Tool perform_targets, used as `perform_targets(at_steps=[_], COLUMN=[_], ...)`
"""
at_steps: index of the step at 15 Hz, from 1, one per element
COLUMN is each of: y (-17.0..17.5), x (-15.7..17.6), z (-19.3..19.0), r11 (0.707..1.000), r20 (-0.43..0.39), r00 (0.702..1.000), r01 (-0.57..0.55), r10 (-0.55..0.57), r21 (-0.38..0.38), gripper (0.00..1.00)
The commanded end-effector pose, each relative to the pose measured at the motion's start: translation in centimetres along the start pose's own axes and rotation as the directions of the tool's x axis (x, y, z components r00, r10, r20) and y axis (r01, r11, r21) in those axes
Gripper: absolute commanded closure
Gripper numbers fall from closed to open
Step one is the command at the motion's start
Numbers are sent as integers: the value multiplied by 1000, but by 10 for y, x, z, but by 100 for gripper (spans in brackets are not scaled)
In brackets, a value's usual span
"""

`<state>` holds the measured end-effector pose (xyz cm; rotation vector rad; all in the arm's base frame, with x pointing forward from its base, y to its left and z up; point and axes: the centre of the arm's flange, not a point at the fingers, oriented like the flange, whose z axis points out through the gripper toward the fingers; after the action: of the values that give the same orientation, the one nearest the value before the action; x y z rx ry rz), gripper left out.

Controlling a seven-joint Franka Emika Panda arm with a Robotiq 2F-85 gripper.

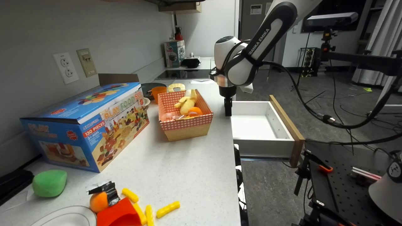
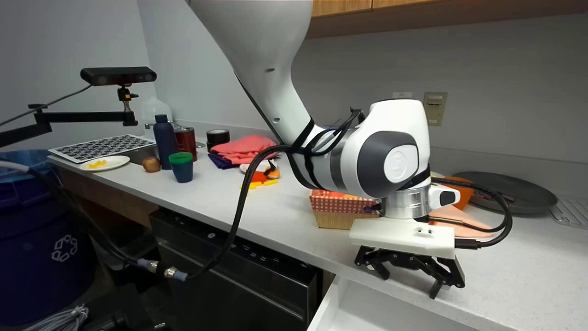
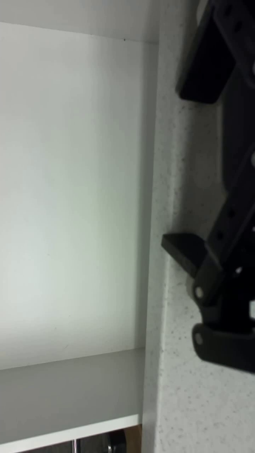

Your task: Open the drawer, then remove the banana plushie out of the drawer, then close the drawer

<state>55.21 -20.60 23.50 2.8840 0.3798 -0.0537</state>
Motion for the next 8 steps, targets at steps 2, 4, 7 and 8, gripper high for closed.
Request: perform_targets(at_steps=[2, 4, 7, 8], y=[-7, -4, -6, -8], x=[-58, -76, -112, -123], z=[-38, -45, -57, -59], r11=[997, 995, 991, 990], r20=[-14, -36, -39, -38], r00=[1000, 999, 999, 999], r01=[-7, -1, -1, 9], r10=[6, -3, -5, -14], r21=[-75, -100, -137, -138], gripper=[0, 0, 0, 0])
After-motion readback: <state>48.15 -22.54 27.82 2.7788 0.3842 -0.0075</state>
